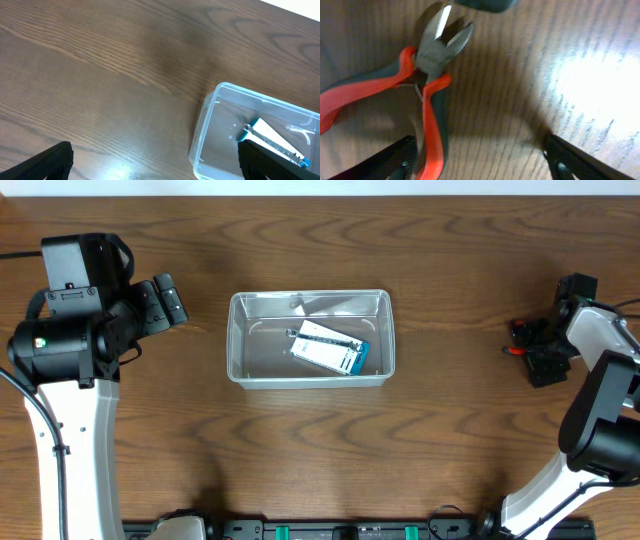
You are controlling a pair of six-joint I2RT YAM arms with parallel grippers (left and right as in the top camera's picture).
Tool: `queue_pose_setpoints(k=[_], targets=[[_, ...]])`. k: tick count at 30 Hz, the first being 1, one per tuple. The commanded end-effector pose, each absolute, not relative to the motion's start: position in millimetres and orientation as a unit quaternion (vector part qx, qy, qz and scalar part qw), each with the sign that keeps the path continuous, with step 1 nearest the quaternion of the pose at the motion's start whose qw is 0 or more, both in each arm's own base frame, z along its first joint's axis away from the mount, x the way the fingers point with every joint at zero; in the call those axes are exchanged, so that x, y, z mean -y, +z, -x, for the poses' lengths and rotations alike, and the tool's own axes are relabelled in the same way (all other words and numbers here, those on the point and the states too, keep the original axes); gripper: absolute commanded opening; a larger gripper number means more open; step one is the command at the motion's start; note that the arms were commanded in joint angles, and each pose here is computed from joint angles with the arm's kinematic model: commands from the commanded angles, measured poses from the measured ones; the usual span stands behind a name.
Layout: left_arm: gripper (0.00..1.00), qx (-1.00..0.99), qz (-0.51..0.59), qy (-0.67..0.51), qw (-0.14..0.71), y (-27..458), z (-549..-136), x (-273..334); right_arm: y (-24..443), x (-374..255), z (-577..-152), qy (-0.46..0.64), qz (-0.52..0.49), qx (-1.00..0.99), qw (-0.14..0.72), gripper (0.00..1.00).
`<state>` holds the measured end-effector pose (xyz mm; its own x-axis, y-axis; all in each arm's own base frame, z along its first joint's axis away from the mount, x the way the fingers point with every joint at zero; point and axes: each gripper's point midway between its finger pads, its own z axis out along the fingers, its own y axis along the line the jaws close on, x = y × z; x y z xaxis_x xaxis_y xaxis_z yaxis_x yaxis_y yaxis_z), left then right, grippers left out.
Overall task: Pack container
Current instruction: 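Lower the right gripper onto the red-handled pliers and grasp them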
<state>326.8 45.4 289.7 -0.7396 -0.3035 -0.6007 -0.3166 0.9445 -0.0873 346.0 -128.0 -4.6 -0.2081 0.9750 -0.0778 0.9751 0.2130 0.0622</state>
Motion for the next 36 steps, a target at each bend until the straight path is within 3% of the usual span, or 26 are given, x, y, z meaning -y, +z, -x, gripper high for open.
queue_pose_setpoints(k=[1,4,8,12,16,23,29,36], targets=[[0.98,-0.933,0.164,0.018,0.32,289.9,-327.6,-47.6,-33.2,128.3,-333.2,-0.008,-0.641,-0.767,0.012,0.78],[0.98,-0.933,0.164,0.018,0.32,289.9,-327.6,-47.6,-34.7,128.0,-332.6,-0.008,-0.641,-0.767,0.01,0.73],[0.98,-0.933,0.164,0.018,0.319,289.8,-327.6,-47.6,-34.6,127.6,-331.6,-0.009,-0.641,-0.767,0.008,0.57],[0.98,-0.933,0.164,0.018,0.319,289.8,-327.6,-47.6,-34.6,126.7,-331.1,-0.007,-0.641,-0.767,0.006,0.52],[0.98,-0.933,0.164,0.018,0.319,289.9,-327.5,-47.6,-34.6,126.5,-330.5,-0.008,-0.641,-0.767,0.004,0.32],[0.98,-0.933,0.164,0.018,0.319,289.8,-327.6,-47.6,-34.6,126.0,-329.2,-0.009,-0.64,-0.769,0.002,0.19],[0.98,-0.933,0.164,0.018,0.32,289.9,-327.6,-47.6,-34.6,125.8,-329.0,-0.009,-0.64,-0.769,0.001,0.01],[0.98,-0.933,0.164,0.018,0.32,289.9,-327.6,-47.6,-28.1,116.7,-342.1,-0.001,-0.578,-0.816,0.014,0.01]])
